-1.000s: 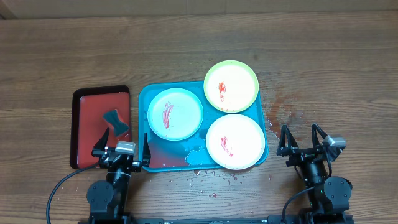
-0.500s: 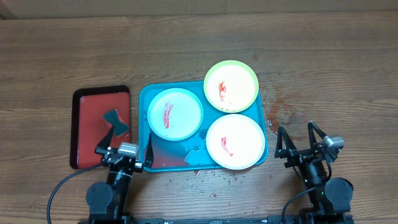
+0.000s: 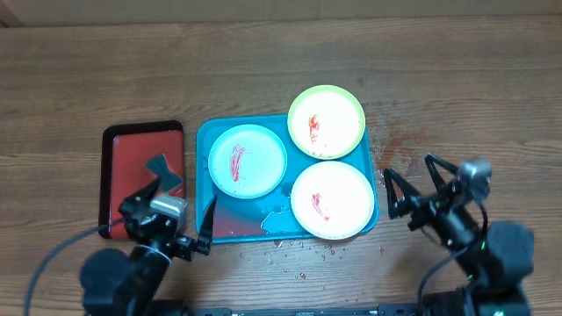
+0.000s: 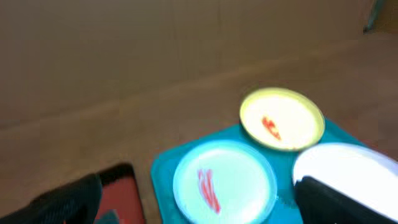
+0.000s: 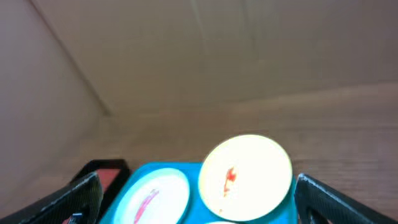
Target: Clean dirty plates on tray and stack at the side
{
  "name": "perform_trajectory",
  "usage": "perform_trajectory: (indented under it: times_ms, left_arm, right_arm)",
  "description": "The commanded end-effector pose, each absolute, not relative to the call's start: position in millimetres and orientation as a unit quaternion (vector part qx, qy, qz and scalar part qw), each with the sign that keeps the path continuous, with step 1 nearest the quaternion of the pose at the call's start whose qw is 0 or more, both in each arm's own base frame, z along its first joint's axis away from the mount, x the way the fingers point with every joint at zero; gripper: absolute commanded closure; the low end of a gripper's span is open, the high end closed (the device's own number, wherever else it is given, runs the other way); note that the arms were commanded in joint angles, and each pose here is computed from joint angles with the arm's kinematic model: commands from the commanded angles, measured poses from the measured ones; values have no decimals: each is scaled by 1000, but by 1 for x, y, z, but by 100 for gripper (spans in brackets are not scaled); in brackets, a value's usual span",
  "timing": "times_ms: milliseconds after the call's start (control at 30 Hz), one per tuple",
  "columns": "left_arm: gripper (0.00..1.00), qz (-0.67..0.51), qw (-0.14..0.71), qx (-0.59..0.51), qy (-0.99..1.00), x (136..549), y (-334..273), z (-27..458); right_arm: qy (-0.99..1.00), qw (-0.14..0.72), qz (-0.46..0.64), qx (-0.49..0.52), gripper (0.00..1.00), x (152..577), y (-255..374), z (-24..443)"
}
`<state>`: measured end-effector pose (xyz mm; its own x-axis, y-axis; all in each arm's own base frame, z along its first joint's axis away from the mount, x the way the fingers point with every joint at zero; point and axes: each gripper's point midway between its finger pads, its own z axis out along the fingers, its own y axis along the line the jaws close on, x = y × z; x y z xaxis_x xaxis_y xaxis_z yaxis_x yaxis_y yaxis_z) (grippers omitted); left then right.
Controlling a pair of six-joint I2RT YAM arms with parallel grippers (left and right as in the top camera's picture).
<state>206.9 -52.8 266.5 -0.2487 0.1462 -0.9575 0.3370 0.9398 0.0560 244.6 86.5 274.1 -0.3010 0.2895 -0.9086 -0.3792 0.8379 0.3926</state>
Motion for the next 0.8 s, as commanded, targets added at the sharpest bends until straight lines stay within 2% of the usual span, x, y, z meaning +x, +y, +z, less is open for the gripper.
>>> perform_trajectory:
  times_ms: [0,233,400,667,767]
  left_arm:
    - [0,-97,556,150,812,211,-56,294]
    - [0,-122,440,144,878,234,-59,325]
    - [0,-212,394,170,878,258,-88,347]
    - [0,-256,319,161,898,295,-97,311]
    - [0,-245,278,145,917,302,-92,288]
  right_arm:
    - [777,550,302,-49,0,254,99,299]
    - [864,406,296,-6,0,286,102,307]
    - [916,288,277,-22,0,306,117,294]
    - [908,248,338,-6,0,370,147,267]
    - [913,231,337,-19,7,381,163,246]
